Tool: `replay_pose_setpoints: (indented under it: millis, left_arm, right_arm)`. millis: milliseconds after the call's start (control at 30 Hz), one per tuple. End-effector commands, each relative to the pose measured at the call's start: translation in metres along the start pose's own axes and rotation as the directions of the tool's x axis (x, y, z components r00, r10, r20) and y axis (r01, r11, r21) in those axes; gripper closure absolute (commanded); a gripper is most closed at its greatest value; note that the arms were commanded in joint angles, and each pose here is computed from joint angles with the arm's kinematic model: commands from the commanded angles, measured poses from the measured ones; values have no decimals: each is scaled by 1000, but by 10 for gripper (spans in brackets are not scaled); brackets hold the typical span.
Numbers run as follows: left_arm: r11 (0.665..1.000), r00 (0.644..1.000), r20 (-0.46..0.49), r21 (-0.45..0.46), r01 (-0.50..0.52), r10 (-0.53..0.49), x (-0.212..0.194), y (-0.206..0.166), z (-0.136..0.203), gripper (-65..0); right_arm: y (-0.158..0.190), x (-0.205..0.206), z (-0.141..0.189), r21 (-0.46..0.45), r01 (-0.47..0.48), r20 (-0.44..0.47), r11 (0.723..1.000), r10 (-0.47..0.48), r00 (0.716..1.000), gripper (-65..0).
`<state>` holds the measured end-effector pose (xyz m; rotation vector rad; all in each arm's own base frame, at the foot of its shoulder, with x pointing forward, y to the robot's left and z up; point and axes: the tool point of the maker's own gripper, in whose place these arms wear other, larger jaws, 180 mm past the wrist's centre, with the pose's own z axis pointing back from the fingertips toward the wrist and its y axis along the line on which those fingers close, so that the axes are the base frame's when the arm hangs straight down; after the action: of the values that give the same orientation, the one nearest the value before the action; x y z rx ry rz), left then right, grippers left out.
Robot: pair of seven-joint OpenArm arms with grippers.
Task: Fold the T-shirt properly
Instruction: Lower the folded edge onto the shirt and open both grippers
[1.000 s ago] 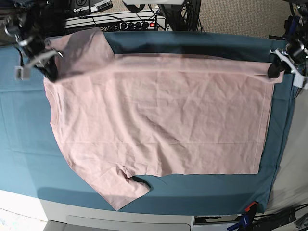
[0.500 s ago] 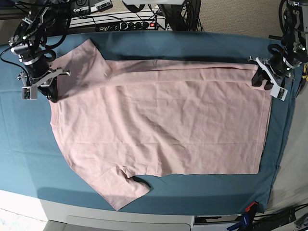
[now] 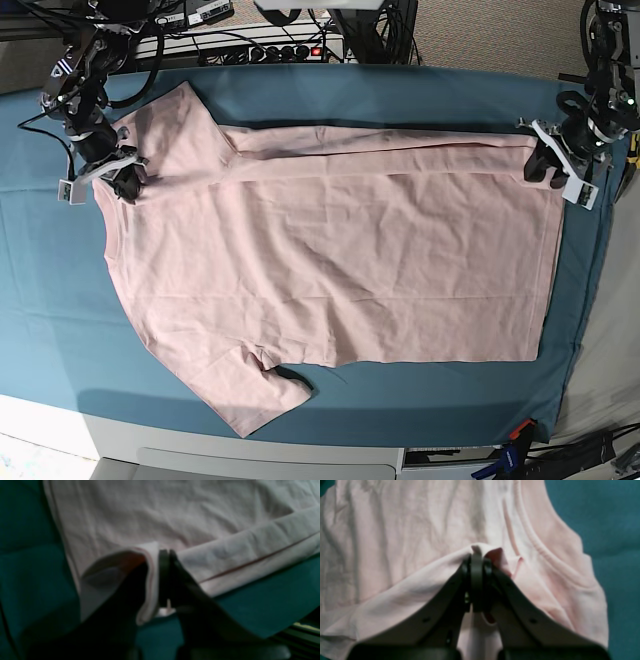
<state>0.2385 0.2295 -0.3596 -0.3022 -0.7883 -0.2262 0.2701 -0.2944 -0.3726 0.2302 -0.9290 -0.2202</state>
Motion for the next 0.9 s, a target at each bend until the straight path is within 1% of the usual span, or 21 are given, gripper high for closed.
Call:
replay_pose_setpoints:
  millis: [0, 100, 200, 400, 467, 600, 633, 867]
  left_arm:
    - [1000, 998, 52, 5, 21, -21, 17, 4, 4, 0]
    - [1000, 997, 80, 10, 20, -21, 24, 5, 4, 0]
    - [999, 995, 96, 36, -3, -1, 27, 10, 4, 0]
    - [999, 995, 99, 44, -7, 2, 28, 11, 4, 0]
    - [997, 994, 107, 72, -3, -5, 29, 16, 4, 0]
    - [977, 992, 123, 206, -53, 28, 31, 41, 8, 0]
    - [975, 992, 124, 217, -51, 25, 31, 43, 8, 0]
    - [975, 992, 121, 216, -49, 23, 30, 43, 8, 0]
  right_arm:
    - [1, 19, 2, 13, -17, 58, 1000, 16, 998, 0]
    - [1, 19, 2, 14, -17, 59, 1000, 16, 998, 0]
    - [1, 19, 2, 14, -17, 59, 1000, 16, 998, 0]
    - [1, 21, 2, 13, -17, 71, 1000, 16, 997, 0]
    - [1, 22, 3, 13, -17, 79, 1000, 16, 997, 0]
    - [0, 24, 3, 6, -9, 86, 1000, 9, 996, 0]
    - [0, 24, 3, 4, -7, 88, 1000, 7, 996, 0]
    - [-5, 27, 3, -20, 10, 103, 1000, -8, 995, 0]
